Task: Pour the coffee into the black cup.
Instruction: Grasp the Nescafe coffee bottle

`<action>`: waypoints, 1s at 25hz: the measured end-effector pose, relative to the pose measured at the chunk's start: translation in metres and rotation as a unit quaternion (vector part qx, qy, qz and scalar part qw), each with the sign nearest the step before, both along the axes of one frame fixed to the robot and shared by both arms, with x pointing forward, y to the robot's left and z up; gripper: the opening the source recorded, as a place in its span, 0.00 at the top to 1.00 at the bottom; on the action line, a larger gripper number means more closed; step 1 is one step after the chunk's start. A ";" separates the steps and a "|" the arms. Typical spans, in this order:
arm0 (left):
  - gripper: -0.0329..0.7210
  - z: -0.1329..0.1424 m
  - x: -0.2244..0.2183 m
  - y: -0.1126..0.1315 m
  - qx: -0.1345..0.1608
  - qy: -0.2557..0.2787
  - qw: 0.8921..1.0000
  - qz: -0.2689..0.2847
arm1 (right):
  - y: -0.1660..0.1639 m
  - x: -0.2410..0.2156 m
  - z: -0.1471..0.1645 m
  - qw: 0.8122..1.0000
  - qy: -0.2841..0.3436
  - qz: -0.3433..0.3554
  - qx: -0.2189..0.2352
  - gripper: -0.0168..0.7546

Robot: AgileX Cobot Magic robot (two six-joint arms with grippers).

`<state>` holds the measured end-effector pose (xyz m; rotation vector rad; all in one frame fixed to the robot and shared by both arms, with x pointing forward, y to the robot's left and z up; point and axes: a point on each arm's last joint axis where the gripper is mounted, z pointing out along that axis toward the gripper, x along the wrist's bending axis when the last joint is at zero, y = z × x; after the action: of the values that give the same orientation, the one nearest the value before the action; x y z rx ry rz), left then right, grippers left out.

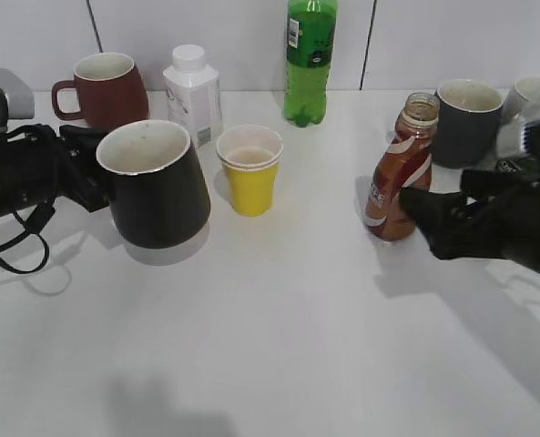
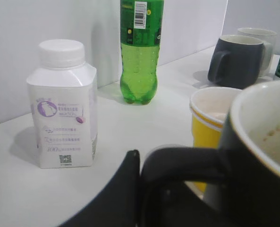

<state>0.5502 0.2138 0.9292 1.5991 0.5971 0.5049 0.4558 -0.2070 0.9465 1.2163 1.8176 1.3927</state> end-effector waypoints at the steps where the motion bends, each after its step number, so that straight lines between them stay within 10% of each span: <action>1: 0.90 0.000 0.000 0.000 0.000 0.000 1.000 0.000 | 0.001 0.002 -0.006 1.000 0.003 0.002 0.000 0.12; 18: 0.90 0.000 0.000 0.000 0.001 0.000 1.000 -0.001 | 0.021 0.052 -0.051 1.000 -0.022 0.010 0.012 0.12; 25: 0.90 0.000 0.000 0.000 0.000 0.000 1.000 -0.001 | 0.022 0.057 -0.052 1.000 -0.025 0.009 0.014 0.27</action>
<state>0.5500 0.2137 0.9291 1.6005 0.5954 0.5029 0.5124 -0.1850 0.8940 1.1724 1.7844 1.4502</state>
